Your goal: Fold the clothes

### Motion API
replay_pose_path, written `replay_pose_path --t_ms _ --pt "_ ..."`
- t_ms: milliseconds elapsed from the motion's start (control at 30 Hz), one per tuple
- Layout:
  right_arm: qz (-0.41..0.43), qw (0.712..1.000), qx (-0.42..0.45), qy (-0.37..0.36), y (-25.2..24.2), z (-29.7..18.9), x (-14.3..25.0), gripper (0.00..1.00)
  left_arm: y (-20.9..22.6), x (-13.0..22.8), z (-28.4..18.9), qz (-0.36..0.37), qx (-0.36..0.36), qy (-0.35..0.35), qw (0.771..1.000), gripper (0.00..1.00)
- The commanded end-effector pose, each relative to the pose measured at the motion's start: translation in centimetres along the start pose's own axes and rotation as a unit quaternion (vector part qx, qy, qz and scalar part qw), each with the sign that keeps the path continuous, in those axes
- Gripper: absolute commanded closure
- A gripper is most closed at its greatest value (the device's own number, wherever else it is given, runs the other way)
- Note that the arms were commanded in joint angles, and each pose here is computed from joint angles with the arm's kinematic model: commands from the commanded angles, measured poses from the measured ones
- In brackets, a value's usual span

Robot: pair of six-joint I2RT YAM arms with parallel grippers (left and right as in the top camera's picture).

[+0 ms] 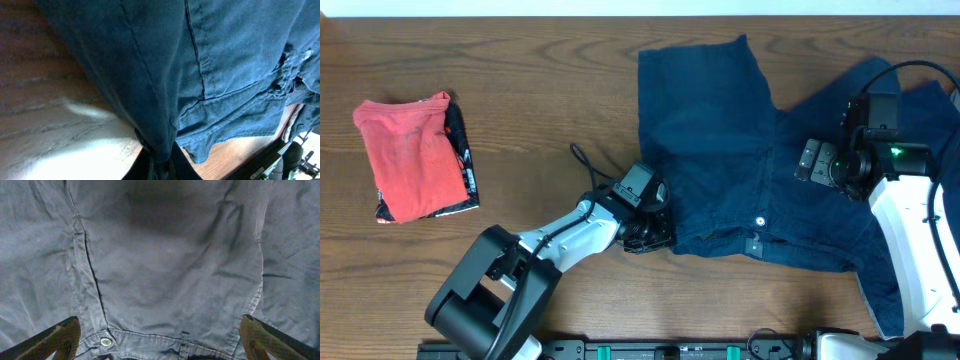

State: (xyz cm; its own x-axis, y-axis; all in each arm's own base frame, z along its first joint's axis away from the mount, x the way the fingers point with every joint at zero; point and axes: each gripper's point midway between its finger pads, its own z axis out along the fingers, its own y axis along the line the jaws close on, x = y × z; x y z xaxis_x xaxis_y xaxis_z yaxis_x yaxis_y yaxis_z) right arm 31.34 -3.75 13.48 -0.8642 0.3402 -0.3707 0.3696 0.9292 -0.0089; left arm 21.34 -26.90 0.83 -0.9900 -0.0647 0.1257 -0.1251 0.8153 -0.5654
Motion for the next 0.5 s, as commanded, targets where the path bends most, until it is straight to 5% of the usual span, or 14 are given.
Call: replay_pose_path --t_ms 0,200,400,467 --pt "0.010 1.000 0.004 -0.004 -0.3 -0.2 -0.3 0.01 1.8 -1.0 -1.1 -0.001 -0.025 -0.017 1.000 0.94" --pt "0.008 1.000 0.005 0.000 -0.4 -0.2 -0.1 0.01 9.7 -10.0 -12.7 0.005 -0.208 -0.181 0.961 0.94" --pt "0.008 1.000 0.001 0.005 -0.3 -0.2 0.1 0.01 10.9 -19.3 -27.9 -0.043 -0.190 -0.360 0.912 0.92" --pt "0.008 1.000 0.002 0.009 -0.3 -0.2 0.3 0.01 11.7 -20.0 -30.6 -0.062 -0.182 -0.384 0.903 0.44"
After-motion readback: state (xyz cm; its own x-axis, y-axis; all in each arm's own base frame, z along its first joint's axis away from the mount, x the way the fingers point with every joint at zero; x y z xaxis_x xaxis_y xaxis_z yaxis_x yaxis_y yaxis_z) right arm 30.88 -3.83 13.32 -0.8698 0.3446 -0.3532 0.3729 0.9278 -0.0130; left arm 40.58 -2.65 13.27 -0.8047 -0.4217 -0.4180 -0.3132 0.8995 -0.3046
